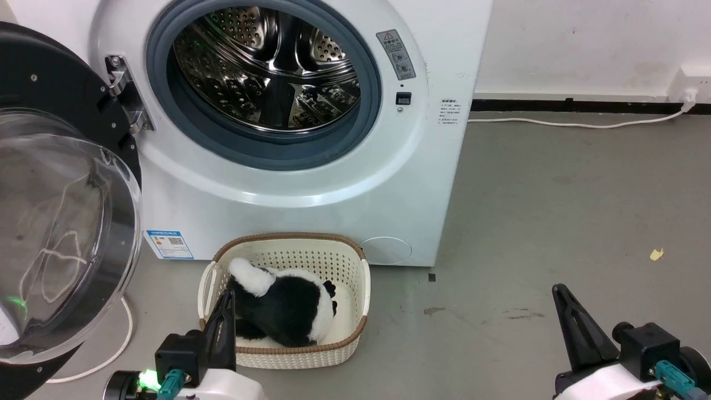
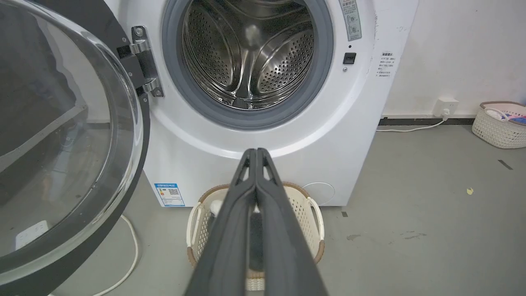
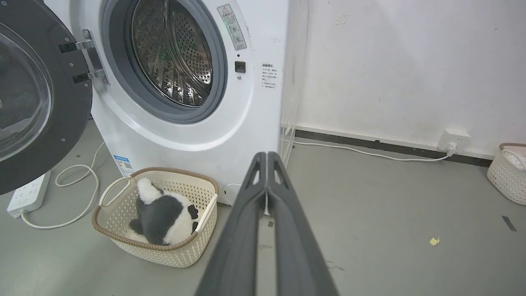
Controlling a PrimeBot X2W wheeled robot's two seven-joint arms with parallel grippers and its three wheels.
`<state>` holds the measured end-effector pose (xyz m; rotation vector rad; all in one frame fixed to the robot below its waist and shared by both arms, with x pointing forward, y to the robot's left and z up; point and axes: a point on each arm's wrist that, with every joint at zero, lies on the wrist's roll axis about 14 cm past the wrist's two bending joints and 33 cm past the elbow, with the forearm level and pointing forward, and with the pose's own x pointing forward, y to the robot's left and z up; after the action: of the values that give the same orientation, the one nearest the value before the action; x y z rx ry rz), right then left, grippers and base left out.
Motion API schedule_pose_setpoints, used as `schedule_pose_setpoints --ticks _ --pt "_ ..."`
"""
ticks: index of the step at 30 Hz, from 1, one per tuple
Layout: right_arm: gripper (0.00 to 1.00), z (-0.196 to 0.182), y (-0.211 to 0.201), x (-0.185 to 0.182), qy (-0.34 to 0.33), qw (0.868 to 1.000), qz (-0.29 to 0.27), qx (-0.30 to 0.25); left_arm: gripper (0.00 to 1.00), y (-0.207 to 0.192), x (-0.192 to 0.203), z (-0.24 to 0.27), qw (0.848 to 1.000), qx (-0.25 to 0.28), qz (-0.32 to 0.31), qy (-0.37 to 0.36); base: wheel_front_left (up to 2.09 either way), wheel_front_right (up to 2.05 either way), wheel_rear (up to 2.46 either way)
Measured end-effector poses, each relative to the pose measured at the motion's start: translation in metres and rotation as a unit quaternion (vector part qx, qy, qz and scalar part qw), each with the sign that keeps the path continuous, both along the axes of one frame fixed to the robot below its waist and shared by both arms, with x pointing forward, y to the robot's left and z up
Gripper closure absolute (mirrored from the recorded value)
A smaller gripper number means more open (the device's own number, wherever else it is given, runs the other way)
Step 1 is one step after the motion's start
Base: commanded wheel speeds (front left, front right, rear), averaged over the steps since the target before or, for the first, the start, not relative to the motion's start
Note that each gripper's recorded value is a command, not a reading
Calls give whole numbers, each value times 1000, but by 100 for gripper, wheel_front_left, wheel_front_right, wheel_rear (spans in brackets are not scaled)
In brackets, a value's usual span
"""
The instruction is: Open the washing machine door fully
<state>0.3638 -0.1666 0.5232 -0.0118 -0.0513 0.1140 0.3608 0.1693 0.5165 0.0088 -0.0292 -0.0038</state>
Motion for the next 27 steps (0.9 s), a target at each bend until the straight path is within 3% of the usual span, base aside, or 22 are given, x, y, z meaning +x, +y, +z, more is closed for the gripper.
schedule_pose_setpoints --ticks 27 --pt "100 -1 2 2 17 1000 3 -11 100 5 6 4 1000 8 1 8 0 0 0"
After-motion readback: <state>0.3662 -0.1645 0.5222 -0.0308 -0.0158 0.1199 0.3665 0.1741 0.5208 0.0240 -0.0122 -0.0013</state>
